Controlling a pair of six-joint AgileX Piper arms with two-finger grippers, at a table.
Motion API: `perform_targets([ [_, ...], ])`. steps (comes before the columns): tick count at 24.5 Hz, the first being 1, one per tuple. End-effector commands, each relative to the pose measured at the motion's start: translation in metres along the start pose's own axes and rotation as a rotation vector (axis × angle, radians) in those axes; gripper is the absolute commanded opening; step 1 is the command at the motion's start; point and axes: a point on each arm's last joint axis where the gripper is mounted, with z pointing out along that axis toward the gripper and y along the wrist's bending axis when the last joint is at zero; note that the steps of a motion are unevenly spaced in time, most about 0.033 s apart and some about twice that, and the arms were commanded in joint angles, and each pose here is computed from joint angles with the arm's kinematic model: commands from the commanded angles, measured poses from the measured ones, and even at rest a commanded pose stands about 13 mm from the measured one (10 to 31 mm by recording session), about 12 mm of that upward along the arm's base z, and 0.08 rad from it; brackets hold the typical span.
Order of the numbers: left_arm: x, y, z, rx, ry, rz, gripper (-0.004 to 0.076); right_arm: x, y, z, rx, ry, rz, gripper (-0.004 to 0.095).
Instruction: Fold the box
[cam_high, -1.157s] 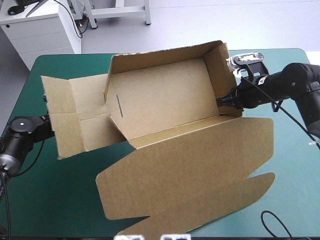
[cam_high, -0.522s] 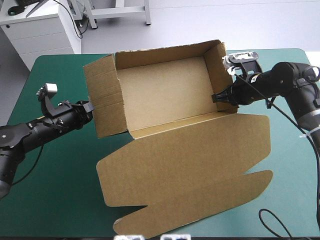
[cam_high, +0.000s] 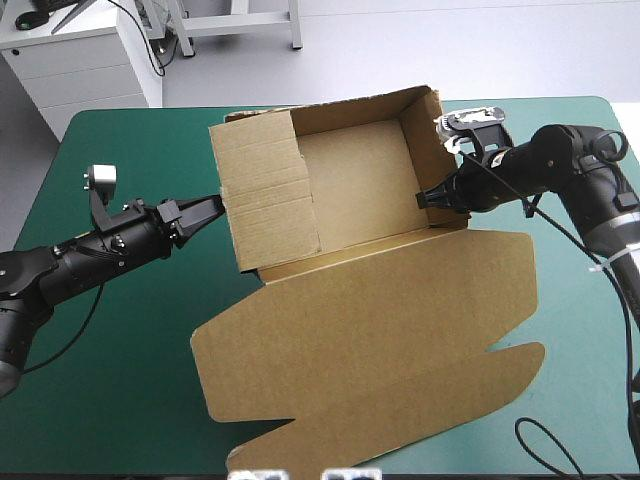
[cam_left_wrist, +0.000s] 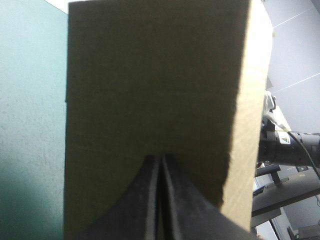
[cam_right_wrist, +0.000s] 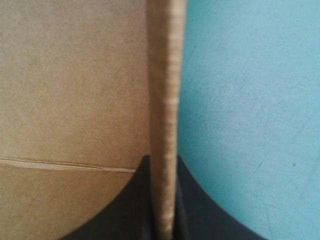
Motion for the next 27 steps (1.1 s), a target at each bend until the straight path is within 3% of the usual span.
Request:
perform_targets([
  [1, -0.0039, -0.0213, -0.0045, 0.104, -0.024, 0.004, -0.0006, -0.0084, 0.0073, -0.0175, -0.019, -0.1, 0.004, -0.0008],
  [7, 0.0006, -0.0243, -0.0049, 0.138, 0.019, 0.089, 0.0027, -0.0084, 0.007, -0.0168, -0.018, -0.098, 0.001, -0.0008],
  [9, 0.0008, -0.0269, -0.0054, 0.149, 0.029, 0.115, 0.0102, -0.0084, 0.0069, -0.0168, -0.017, -0.098, 0.001, -0.0008],
  [15, 0.0002, -0.0293, -0.0058, 0.166, 0.029, 0.115, 0.044, -0.0081, 0.0056, -0.0167, -0.003, -0.094, -0.01, -0.0008],
  [27, 0.0019, -0.0272, -0.0056, 0.143, 0.048, 0.117, 0.0438, -0.008, 0.0047, -0.0167, 0.008, -0.093, -0.01, -0.0008],
])
